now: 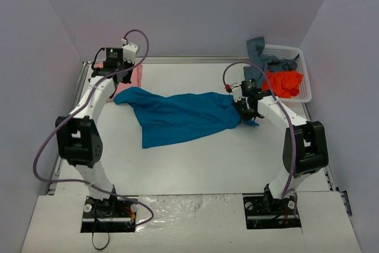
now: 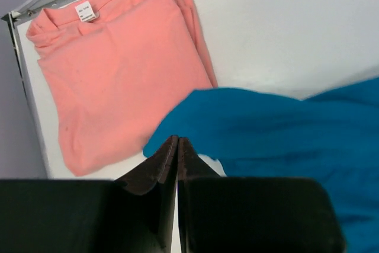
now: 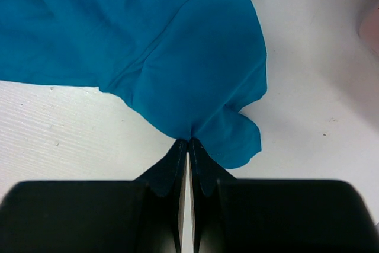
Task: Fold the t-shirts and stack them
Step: Flatten out the tshirt
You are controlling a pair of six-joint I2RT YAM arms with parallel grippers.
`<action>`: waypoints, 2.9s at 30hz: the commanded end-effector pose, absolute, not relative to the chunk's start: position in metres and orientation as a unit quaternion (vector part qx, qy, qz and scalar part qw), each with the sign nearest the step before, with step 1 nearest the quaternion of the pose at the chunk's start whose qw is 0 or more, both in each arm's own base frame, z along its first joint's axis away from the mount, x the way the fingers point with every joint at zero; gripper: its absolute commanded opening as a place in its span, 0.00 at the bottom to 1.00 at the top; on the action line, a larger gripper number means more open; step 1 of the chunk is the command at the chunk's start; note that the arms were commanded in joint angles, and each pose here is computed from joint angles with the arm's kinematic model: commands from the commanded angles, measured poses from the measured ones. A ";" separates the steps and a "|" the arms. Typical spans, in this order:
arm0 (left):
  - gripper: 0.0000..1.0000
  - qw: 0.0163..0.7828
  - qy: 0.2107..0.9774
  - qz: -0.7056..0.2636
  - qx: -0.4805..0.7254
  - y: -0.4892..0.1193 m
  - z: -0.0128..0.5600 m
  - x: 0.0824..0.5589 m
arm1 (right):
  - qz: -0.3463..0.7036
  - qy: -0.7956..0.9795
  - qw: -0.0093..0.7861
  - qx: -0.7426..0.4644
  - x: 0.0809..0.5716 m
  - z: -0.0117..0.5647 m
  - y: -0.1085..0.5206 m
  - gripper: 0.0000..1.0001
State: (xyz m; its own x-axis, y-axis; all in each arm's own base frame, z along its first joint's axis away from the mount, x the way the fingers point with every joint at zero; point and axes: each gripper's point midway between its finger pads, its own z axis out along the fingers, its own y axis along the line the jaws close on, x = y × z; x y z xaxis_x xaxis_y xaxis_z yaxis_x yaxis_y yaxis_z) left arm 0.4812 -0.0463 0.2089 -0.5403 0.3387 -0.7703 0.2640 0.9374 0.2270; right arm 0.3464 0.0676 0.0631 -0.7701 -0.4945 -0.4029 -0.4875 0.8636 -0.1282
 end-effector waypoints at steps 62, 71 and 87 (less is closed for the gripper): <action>0.03 0.258 0.959 0.072 -0.093 0.129 0.036 0.556 | -0.038 0.954 0.131 -0.266 0.327 0.013 0.058 0.00; 0.03 0.281 0.950 0.047 -0.124 0.125 0.041 0.577 | -0.038 0.955 0.127 -0.266 0.326 0.010 0.058 0.00; 0.02 0.290 0.934 0.030 -0.204 0.164 0.040 0.580 | -0.044 0.956 0.115 -0.266 0.324 0.004 0.054 0.00</action>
State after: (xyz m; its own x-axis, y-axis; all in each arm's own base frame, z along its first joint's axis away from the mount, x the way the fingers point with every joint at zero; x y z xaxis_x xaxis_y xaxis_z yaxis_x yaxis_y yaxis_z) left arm 0.5887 0.1403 0.0447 -0.7634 -0.2944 -0.5749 -0.3252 0.9442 -0.0516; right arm 0.3334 0.0586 0.0077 -0.8189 -0.5207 -0.2412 -0.5014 0.8537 -0.1406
